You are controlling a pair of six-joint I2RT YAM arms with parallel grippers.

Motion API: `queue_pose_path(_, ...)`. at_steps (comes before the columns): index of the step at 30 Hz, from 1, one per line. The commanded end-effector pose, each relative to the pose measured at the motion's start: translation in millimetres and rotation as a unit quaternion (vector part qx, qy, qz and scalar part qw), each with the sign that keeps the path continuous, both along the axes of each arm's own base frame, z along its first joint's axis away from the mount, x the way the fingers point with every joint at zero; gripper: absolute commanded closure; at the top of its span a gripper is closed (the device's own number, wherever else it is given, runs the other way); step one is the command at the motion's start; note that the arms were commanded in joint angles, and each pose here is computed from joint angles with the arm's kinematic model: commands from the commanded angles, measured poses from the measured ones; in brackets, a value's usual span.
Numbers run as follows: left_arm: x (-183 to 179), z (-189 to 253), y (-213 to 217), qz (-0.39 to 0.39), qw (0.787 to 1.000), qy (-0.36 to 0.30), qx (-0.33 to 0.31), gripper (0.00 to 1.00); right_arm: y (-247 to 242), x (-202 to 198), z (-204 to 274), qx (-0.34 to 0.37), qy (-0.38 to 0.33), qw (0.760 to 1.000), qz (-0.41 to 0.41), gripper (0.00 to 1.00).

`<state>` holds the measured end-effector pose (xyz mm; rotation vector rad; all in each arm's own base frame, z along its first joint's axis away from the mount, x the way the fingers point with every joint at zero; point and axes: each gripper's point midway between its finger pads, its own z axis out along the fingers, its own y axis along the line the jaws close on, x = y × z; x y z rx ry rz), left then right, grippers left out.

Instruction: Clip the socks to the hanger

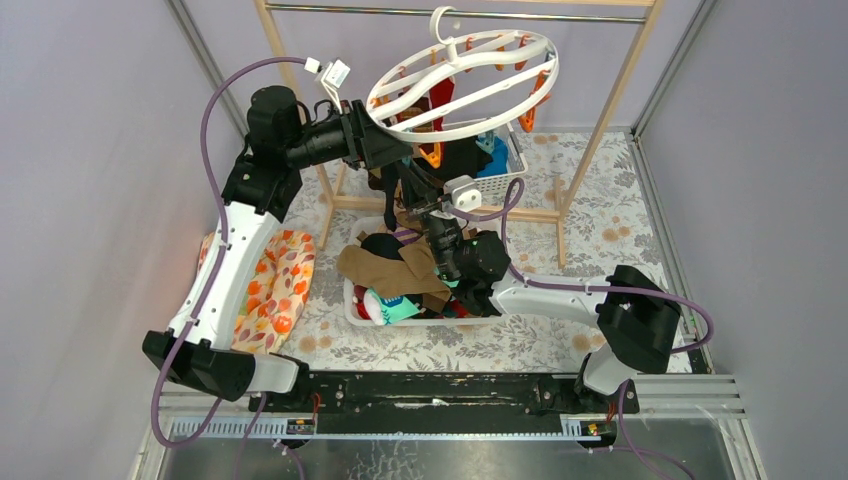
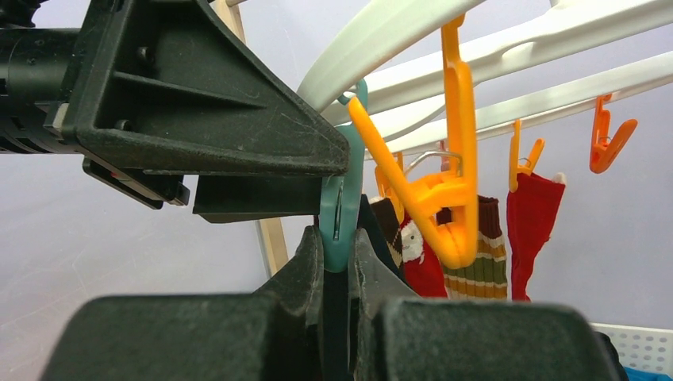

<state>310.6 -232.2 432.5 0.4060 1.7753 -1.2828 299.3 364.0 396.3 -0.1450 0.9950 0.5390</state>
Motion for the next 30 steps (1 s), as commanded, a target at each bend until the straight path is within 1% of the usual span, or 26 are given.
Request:
queue_pose_path(1,8.3,25.5,-3.7,0.007,0.998,-0.068,-0.013,0.45,9.9,-16.4,18.8,0.003,-0.014,0.999,0.037,1.0)
queue_pose_path(4,10.1,25.2,-4.1,0.009,0.997,-0.07,-0.013,0.48,13.0,-16.5,17.5,-0.006,-0.011,0.999,0.041,1.0)
queue_pose_path(6,10.7,24.1,-4.8,0.009,0.997,-0.069,-0.013,0.53,14.4,-17.4,17.3,-0.006,-0.008,0.999,0.046,1.0)
queue_pose_path(8,12.4,22.9,-4.3,0.012,0.998,-0.067,-0.014,0.59,17.0,-17.6,15.1,-0.012,-0.002,0.999,0.051,1.0)
queue_pose_path(11,14.0,22.2,-3.8,0.018,0.998,-0.066,-0.014,0.77,18.6,-17.2,12.2,-0.019,0.007,0.998,0.055,0.95)
queue_pose_path(12,14.3,22.2,-3.3,0.021,0.998,-0.065,-0.014,0.83,18.6,-17.7,9.8,-0.021,0.011,0.998,0.057,0.89)
queue_pose_path(13,14.5,22.2,-2.9,0.023,0.998,-0.065,-0.014,0.87,16.9,-18.1,8.7,-0.02,0.015,0.998,0.056,0.81)
queue_pose_path(14,14.1,23.1,-2.4,0.024,0.997,-0.065,-0.015,0.91,14.2,-17.5,7.2,-0.019,0.02,0.998,0.054,0.69)
queue_pose_path(16,12.4,25.7,-1.6,0.026,0.997,-0.066,-0.017,0.98,6.6,-18.3,5.7,-0.017,0.033,0.998,0.051,0.54)
queue_pose_path(18,10.6,25.6,-1.6,0.025,0.997,-0.065,-0.017,1.0,-3.1,-17.4,-2.3,-0.017,0.063,0.997,0.042,0.44)
queue_pose_path(21,10.0,24.7,-0.8,0.025,0.998,-0.062,-0.016,1.0,-22.4,-18.5,-16.7,-0.012,0.118,0.992,0.029,0.3)
queue_pose_path(22,9.4,23.0,-1.0,0.023,0.998,-0.06,-0.014,1.0,-27.1,-21.0,-26.2,-0.021,0.141,0.989,0.03,0.28)
queue_pose_path(26,7.5,14.4,-0.4,0.021,0.998,-0.052,-0.004,1.0,-53.5,-31.4,-73.5,-0.046,0.251,0.967,0.021,0.27)
queue_pose_path(28,5.4,11.1,-0.1,0.018,0.999,-0.049,-0.001,1.0,-66.4,-37.1,-103.9,-0.062,0.312,0.948,0.011,0.28)
queue_pose_path(29,5.3,8.4,-0.2,0.018,0.999,-0.045,0.001,1.0,-72.2,-40.2,-117.6,-0.059,0.344,0.937,0.009,0.28)
queue_pose_path(30,5.0,6.6,-0.2,0.017,0.999,-0.042,0.002,1.0,-79.3,-44.4,-135.2,-0.073,0.373,0.925,0.004,0.29)
